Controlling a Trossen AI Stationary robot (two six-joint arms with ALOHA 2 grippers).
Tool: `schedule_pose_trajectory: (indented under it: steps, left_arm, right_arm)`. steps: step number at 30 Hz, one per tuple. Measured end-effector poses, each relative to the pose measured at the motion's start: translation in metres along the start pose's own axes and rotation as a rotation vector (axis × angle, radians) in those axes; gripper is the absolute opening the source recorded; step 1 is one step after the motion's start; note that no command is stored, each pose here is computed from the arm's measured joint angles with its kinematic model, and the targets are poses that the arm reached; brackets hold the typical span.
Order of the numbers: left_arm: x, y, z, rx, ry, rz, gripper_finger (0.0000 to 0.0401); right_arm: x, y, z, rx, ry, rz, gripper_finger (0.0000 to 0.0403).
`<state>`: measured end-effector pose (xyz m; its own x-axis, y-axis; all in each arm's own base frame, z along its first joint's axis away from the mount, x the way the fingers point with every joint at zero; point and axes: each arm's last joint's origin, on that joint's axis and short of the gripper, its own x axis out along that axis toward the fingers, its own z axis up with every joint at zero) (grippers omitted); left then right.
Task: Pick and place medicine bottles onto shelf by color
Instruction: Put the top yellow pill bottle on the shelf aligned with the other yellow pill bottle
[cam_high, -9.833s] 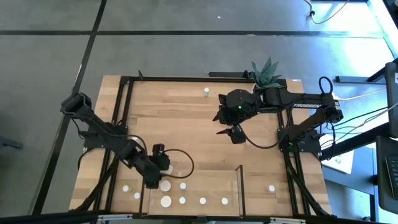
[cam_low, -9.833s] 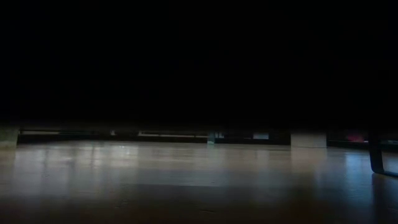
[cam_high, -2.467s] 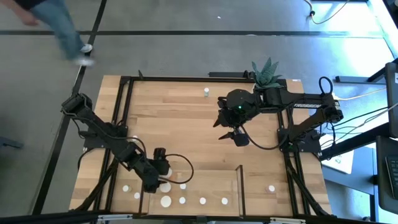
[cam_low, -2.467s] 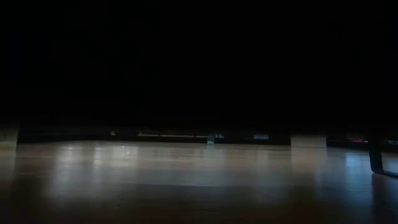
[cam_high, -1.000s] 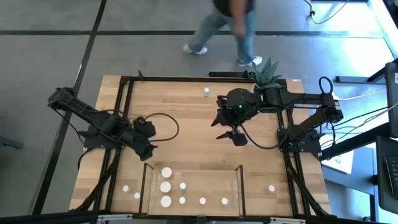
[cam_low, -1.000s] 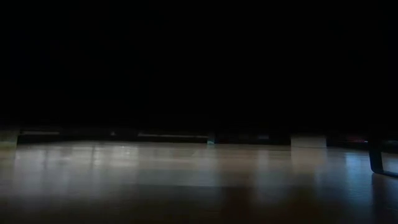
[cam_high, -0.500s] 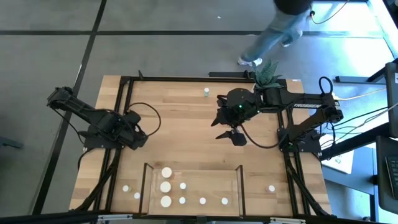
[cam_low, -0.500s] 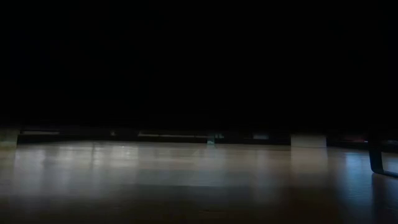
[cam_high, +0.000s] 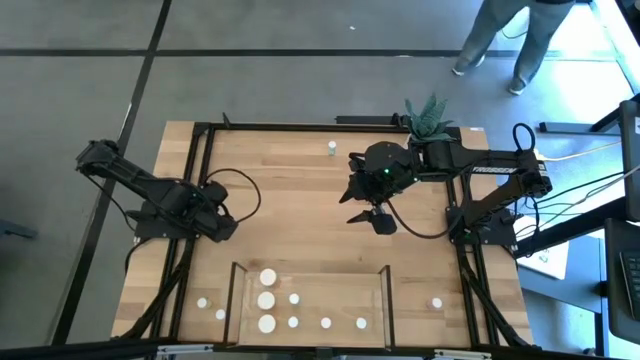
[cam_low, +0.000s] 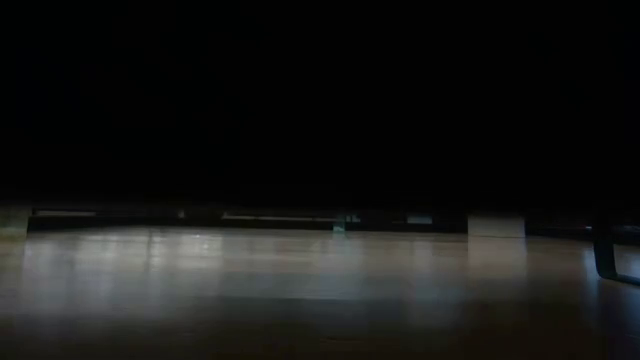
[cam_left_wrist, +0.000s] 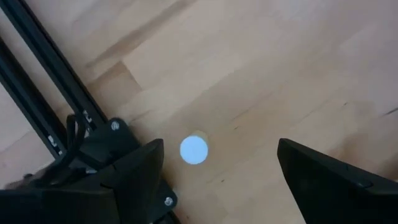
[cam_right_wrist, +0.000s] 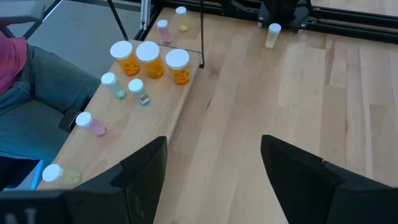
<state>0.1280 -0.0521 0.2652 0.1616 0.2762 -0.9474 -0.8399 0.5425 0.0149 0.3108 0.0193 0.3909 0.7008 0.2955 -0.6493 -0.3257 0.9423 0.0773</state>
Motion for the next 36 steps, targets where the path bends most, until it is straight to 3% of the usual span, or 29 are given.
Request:
schedule_pose_trajectory:
  steps: [8, 23, 36]
  left_arm:
    - [0.026, -0.001, -0.010, -0.008, 0.028, 0.015, 0.0308]
    - [0.057, -0.003, -0.020, 0.092, 0.069, 0.026, 0.0306]
    - [0.080, -0.019, -0.023, 0.147, 0.122, 0.189, 0.0306]
  right_arm:
    - [0.000, 0.000, 0.000, 0.000, 0.000, -0.001, 0.0262]
    - [0.000, 0.000, 0.000, -0.001, 0.000, 0.000, 0.0262]
    - [0.000, 0.000, 0.000, -0.001, 0.000, 0.000, 0.0262]
